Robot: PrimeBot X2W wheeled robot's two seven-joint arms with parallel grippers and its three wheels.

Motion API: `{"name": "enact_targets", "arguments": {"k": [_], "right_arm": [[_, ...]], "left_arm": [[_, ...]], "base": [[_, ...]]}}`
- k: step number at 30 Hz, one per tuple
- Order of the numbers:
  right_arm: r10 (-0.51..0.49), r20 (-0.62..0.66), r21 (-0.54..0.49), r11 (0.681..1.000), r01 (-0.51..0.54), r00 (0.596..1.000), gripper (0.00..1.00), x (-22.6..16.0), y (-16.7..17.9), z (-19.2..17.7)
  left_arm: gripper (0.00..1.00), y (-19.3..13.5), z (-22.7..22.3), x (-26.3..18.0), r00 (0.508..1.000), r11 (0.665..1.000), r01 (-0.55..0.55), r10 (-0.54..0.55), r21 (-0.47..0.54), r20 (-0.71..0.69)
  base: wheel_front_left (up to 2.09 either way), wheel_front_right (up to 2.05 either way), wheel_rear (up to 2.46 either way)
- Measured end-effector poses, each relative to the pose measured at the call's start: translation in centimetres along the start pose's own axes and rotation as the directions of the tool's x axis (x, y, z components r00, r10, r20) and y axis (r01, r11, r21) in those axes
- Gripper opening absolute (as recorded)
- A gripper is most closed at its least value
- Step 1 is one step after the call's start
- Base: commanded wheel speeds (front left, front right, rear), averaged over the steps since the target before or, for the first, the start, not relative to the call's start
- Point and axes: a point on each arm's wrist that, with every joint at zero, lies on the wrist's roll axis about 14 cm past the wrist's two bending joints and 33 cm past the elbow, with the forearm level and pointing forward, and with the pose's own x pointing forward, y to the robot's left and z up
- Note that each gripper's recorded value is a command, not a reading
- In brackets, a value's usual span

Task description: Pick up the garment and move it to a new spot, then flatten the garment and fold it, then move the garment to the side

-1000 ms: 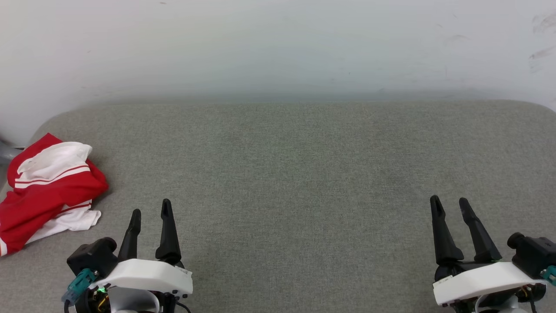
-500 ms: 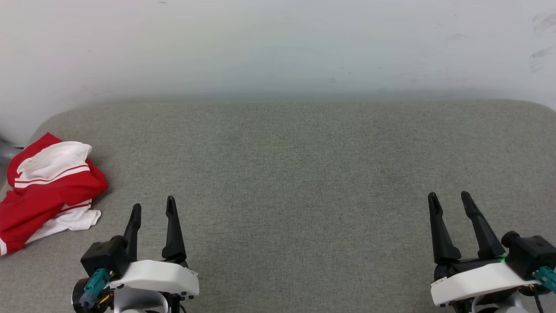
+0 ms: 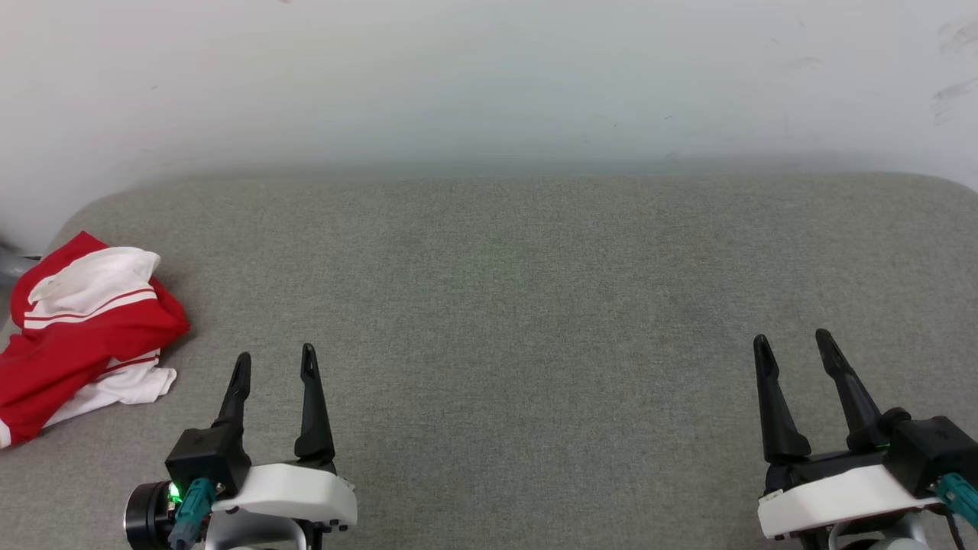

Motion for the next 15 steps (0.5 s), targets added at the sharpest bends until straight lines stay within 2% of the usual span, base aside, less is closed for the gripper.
{"name": "enact_targets", "arguments": {"k": [15], "right_arm": [[0.013,0.022,-0.053,0.999,-0.011,1.0,1.0,-0.19,0.18,0.32]], "left_arm": [[1.0,-0.47,0.18,-0.21,0.999,0.996,0.026,-0.028,0.087,0.028]], "base": [[0.0,0.0,0.0]]}}
